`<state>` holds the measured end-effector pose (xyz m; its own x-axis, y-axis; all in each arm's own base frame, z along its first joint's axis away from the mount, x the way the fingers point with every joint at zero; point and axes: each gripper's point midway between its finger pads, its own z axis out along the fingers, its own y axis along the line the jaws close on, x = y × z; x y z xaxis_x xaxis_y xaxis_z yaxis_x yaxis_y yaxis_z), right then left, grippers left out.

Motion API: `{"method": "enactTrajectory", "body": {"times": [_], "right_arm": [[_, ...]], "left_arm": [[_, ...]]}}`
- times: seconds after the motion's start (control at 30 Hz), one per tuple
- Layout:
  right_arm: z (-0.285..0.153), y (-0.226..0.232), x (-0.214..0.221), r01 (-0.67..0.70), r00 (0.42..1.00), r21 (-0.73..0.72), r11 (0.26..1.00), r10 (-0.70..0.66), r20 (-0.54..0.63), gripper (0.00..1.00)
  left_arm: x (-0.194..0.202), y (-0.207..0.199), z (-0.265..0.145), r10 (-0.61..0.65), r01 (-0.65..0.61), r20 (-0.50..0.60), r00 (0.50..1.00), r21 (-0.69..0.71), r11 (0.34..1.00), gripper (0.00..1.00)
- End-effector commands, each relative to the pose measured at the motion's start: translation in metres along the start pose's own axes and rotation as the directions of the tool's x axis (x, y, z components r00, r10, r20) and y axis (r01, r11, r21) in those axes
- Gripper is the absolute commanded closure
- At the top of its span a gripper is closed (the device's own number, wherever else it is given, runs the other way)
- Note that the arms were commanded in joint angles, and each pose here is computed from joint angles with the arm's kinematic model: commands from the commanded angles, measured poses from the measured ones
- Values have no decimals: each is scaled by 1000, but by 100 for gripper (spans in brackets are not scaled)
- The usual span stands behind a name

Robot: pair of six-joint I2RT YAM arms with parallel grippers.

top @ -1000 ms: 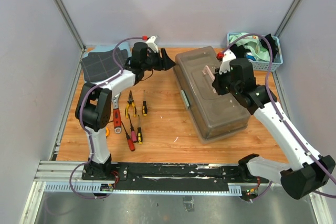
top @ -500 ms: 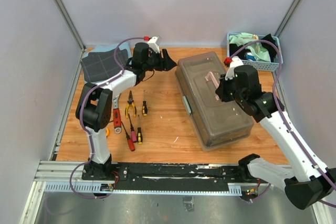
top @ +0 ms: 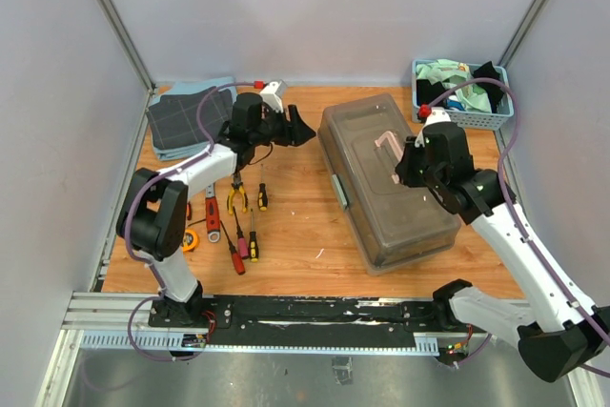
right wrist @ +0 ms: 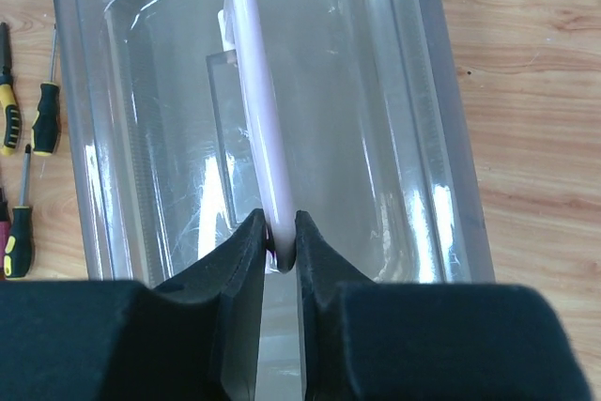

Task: Pack the tool kit

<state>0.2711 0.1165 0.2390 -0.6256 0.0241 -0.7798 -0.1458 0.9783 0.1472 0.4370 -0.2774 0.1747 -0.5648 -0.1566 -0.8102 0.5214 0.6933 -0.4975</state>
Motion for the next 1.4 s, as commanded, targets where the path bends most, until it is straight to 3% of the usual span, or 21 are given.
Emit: {"method": "enactTrajectory", "body": {"times": [0.0, 0.13, 0.4, 0.77, 1.03, 1.37], "right_arm": [[-9, -38, 76, 61, 967, 156, 986, -20, -252, 84], [-14, -38, 79, 68, 963, 148, 987, -26, -267, 67], [-27, -40, 87, 68, 961, 135, 988, -28, -275, 49], [-75, -61, 58, 86, 983, 221, 971, -46, -177, 45], [-75, -86, 45, 133, 980, 322, 938, -75, -186, 27], [-48, -79, 46, 17, 967, 146, 989, 21, -255, 20]], "left_arm": [[-8, -24, -25, -7, 5, 38, 999, 41, 999, 39], [1, -28, -41, -12, 10, 36, 999, 42, 999, 39], [9, -30, -53, -17, 15, 32, 999, 40, 999, 37], [55, -52, -80, -243, 246, -58, 968, 61, 967, 37], [87, -85, -91, -321, 338, -147, 936, 115, 934, 33], [108, -96, -80, -398, 434, -226, 889, 145, 889, 23]]}}
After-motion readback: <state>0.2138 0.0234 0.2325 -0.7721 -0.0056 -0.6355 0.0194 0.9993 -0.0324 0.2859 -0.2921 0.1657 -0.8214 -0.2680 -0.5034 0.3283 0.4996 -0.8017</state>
